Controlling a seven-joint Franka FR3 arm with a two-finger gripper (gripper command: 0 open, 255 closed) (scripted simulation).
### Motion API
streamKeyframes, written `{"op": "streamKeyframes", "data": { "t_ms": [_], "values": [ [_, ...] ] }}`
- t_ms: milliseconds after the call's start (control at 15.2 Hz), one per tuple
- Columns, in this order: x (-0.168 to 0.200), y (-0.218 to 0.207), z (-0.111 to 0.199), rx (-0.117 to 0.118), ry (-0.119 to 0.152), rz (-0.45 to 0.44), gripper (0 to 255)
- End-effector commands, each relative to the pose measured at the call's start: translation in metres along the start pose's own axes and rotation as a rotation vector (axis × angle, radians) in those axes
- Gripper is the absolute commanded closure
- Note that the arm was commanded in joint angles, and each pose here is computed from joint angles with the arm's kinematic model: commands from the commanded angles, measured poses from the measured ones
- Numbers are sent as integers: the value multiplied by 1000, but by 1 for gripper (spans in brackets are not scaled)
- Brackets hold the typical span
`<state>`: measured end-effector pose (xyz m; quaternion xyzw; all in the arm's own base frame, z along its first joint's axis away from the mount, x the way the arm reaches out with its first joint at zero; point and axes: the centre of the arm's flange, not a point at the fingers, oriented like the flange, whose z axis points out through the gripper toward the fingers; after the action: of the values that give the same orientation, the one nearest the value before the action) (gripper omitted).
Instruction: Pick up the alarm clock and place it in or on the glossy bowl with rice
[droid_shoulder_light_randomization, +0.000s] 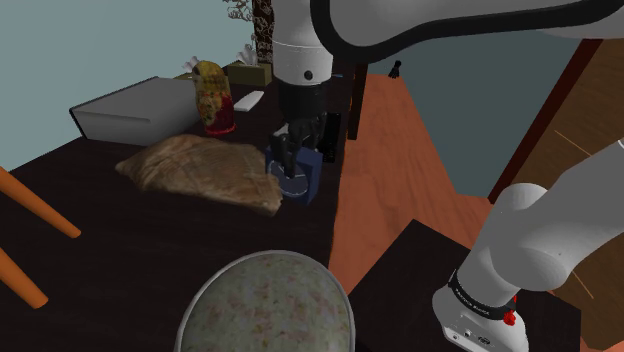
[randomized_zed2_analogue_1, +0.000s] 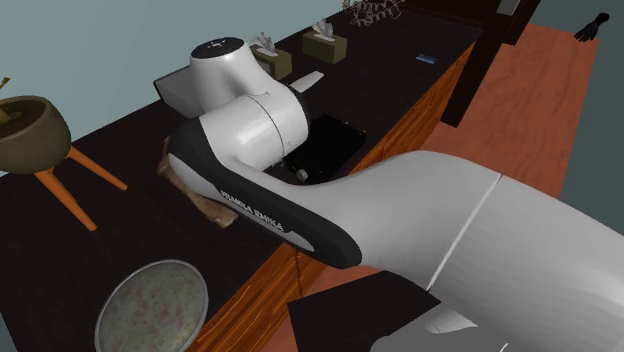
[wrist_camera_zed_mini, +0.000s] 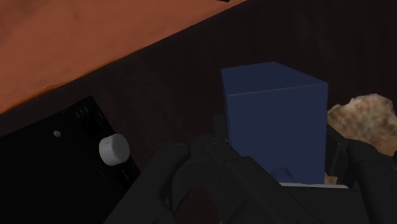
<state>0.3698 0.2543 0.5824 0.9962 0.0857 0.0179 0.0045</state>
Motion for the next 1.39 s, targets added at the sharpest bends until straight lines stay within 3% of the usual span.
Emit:
{"op": "streamKeyframes", "data": {
  "t_ms": [0, 1320],
  "values": [
    [1, 1, -11, 0, 2, 2, 255],
    [4, 2, -116, 0, 2, 2, 255]
  ]
}}
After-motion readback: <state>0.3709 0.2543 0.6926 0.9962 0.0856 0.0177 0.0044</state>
